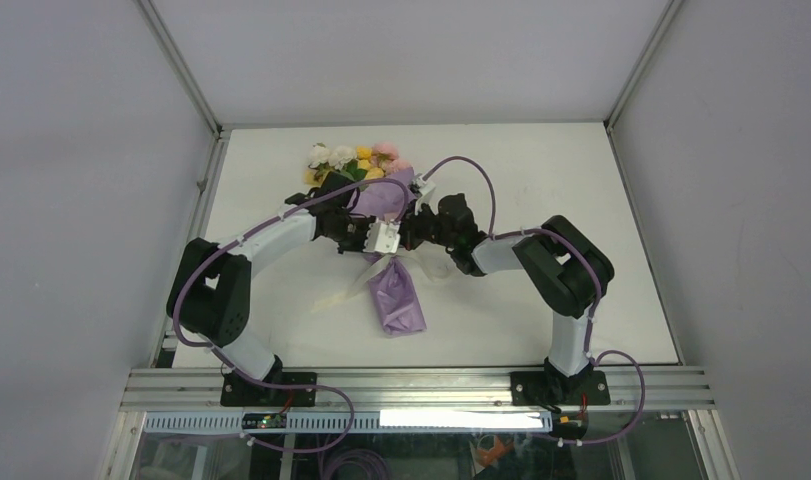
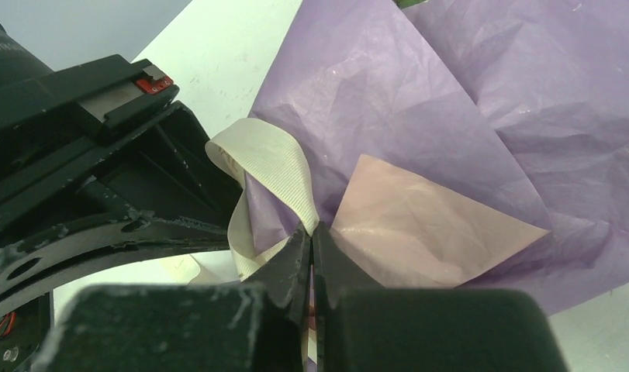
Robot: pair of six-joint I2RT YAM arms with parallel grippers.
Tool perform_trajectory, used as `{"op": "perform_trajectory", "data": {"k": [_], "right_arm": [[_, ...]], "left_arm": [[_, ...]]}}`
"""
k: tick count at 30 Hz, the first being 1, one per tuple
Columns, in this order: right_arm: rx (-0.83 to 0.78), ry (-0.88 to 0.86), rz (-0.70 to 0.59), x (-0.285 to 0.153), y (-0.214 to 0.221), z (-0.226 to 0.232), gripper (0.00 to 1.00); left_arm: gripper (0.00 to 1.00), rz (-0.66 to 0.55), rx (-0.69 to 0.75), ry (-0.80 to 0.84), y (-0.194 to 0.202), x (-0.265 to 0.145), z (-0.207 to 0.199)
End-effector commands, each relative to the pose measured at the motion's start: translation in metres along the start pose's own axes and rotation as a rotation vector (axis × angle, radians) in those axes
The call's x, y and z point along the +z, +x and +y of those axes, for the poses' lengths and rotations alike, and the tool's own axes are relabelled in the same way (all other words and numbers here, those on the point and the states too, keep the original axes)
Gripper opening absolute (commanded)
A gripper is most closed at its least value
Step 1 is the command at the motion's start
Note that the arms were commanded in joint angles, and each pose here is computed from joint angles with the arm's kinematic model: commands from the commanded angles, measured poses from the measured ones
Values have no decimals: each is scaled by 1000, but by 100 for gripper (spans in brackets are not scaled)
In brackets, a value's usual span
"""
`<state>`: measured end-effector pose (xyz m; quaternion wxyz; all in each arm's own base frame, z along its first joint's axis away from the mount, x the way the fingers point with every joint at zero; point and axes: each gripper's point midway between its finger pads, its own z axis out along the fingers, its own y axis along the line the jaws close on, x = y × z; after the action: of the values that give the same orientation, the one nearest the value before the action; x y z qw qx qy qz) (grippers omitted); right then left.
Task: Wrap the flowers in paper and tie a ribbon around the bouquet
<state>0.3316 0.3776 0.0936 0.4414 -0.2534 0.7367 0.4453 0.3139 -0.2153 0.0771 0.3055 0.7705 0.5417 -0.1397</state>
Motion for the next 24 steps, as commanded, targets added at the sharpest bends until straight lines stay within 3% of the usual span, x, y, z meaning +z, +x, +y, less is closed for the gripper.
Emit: {"op": "perform_trajectory", "data": {"k": [1, 11, 18, 21, 23, 24], "right_arm": [[-38, -5, -59, -4, -19, 0, 0], [-61, 5, -41, -3, -18, -7, 0], [-91, -15, -5, -4, -21, -3, 0], [-114, -31, 21, -7, -27, 2, 19], [-111, -15, 14, -14, -40, 0, 19], [-107, -96, 34, -20, -43, 12, 74]], "left_arm": [[0, 3, 16, -48, -8, -12, 4], [0, 148, -80, 74, 27, -47, -65], [0, 315, -170, 191, 80, -66, -98], [0, 346, -182, 213, 93, -71, -105], [0, 347, -187, 214, 94, -72, -105], [0, 344, -188, 216, 93, -72, -106]]}}
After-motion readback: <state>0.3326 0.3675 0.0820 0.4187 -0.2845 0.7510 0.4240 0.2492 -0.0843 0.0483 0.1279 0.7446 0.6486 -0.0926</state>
